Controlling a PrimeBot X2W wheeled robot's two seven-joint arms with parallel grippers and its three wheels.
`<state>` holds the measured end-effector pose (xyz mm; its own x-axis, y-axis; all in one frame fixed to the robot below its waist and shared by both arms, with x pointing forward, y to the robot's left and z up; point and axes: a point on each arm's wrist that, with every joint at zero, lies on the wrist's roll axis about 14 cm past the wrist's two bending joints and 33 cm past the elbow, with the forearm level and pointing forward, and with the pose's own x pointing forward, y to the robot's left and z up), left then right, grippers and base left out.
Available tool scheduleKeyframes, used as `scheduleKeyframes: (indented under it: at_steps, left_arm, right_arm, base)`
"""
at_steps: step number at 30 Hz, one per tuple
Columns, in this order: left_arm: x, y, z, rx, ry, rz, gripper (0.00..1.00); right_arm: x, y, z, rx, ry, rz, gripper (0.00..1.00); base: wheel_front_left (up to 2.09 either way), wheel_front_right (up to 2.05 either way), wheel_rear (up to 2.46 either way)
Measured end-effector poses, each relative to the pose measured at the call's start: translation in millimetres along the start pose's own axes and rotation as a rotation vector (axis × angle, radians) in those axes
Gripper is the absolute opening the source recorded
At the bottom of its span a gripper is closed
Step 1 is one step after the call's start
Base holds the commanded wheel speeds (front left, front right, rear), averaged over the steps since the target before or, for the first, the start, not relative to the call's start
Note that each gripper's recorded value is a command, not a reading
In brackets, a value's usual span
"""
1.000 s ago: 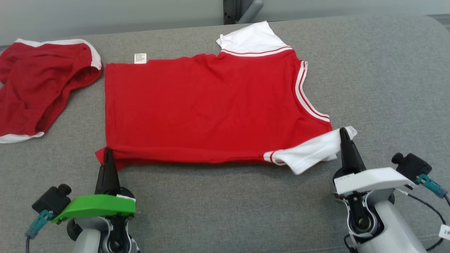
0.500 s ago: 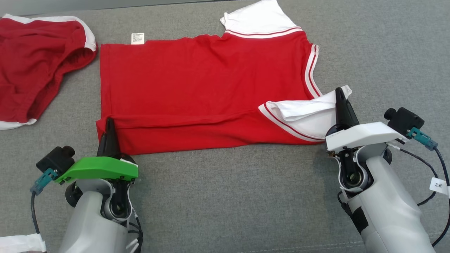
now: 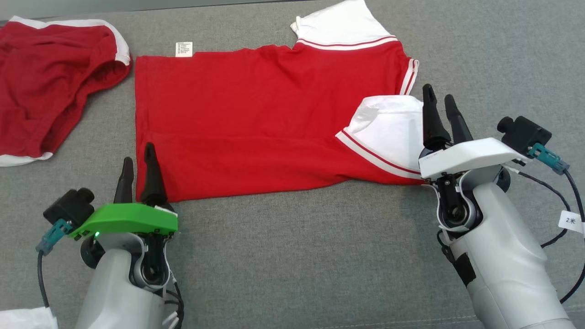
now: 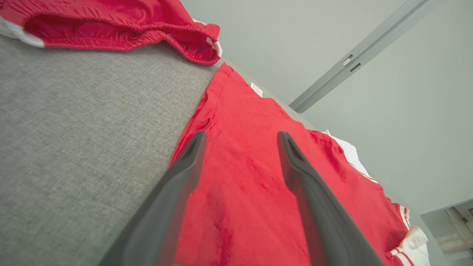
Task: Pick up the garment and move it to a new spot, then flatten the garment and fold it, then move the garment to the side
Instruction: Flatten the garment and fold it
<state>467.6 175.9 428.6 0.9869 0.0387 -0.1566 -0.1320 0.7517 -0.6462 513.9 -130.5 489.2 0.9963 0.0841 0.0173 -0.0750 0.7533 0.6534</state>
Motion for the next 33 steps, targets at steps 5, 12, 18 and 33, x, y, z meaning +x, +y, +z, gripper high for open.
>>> scheduleKeyframes:
  at_steps: [5,12,18,33]
  left_arm:
    - [-19,12,2,-0.009,-0.015,0.027,1.0]
    - [-47,34,-13,-0.009,0.029,0.088,1.0]
    - [-53,42,-32,-0.008,0.102,0.114,1.0]
    - [-16,41,-45,0.021,0.161,0.122,0.0]
  right_arm:
    - [-3,7,19,-0.048,-0.058,0.026,1.0]
    - [-28,4,26,-0.171,-0.078,0.036,1.0]
    - [-53,-6,18,-0.257,-0.052,0.023,1.0]
    - [-85,-55,-14,-0.337,0.081,-0.096,1.0]
  base:
    - [0.0,0.0,0.0]
    - [0.0,0.0,0.0]
    - [0.0,0.0,0.0]
    - [0.0,0.0,0.0]
